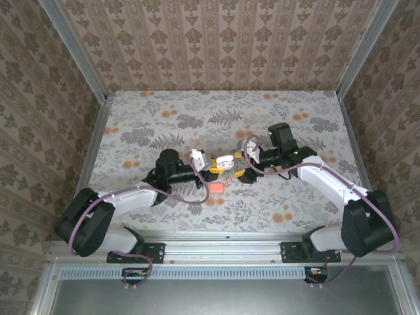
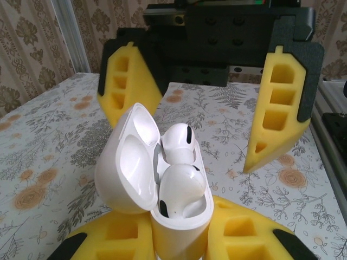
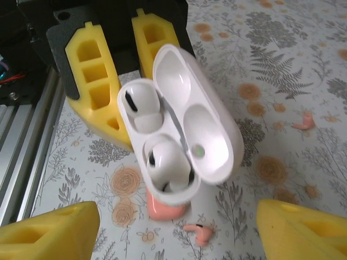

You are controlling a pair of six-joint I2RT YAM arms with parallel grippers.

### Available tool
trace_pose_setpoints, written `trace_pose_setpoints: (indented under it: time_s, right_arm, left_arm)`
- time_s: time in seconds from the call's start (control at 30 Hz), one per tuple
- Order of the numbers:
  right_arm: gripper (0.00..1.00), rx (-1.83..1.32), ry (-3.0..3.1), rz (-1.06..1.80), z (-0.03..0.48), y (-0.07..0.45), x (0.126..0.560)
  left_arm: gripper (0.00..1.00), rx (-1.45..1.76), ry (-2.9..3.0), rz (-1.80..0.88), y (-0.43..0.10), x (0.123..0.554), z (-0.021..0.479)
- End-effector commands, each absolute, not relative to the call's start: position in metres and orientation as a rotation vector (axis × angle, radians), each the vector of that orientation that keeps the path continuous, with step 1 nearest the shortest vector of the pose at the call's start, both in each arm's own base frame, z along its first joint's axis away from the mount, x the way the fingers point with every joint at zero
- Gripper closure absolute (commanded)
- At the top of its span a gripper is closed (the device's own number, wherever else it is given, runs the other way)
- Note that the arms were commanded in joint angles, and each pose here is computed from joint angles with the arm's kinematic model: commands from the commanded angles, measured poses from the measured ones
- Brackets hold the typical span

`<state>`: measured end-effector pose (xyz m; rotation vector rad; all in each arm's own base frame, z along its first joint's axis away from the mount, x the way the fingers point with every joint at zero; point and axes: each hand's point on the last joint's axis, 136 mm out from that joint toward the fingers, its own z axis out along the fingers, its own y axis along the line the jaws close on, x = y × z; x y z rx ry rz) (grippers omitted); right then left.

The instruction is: Insert the wireless bluetooth earbuds into the charging case

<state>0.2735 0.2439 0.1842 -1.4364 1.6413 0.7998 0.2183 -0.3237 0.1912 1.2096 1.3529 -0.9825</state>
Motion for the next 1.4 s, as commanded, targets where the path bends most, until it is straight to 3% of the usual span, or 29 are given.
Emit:
trace_pose_setpoints:
  time_s: [0.0, 0.3, 0.6, 0.83, 1.0, 1.37]
  right_arm:
    - [0.24, -1.503, 1.567, 0.870, 0.190, 0.258, 0.266]
    - [0.31, -1.537, 1.503, 0.934, 0.199, 0.268, 0.258]
    - [0.44, -1.512, 1.394, 0.901, 0.226, 0.256, 0.226]
    - [0.42, -1.384, 1.453, 0.765, 0.224, 0.233, 0.254]
    - [0.41, -1.433, 1.435, 0.851, 0.227, 0.242, 0.262]
    - [0.54, -1.533, 1.399, 0.911, 0.212, 0.260, 0.257]
  left_arm:
    - [0.92, 1.236, 1.258, -0.985, -0.329, 0.214, 0.213]
    - [0.92, 1.224, 1.279, -0.968, -0.329, 0.217, 0.209]
    - [0.92, 1.201, 1.298, -0.960, -0.328, 0.221, 0.207]
    - [0.92, 1.218, 1.273, -1.003, -0.331, 0.214, 0.210]
    - [0.92, 1.222, 1.260, -1.025, -0.332, 0.212, 0.211]
    - [0.92, 1.221, 1.260, -1.032, -0.332, 0.212, 0.212]
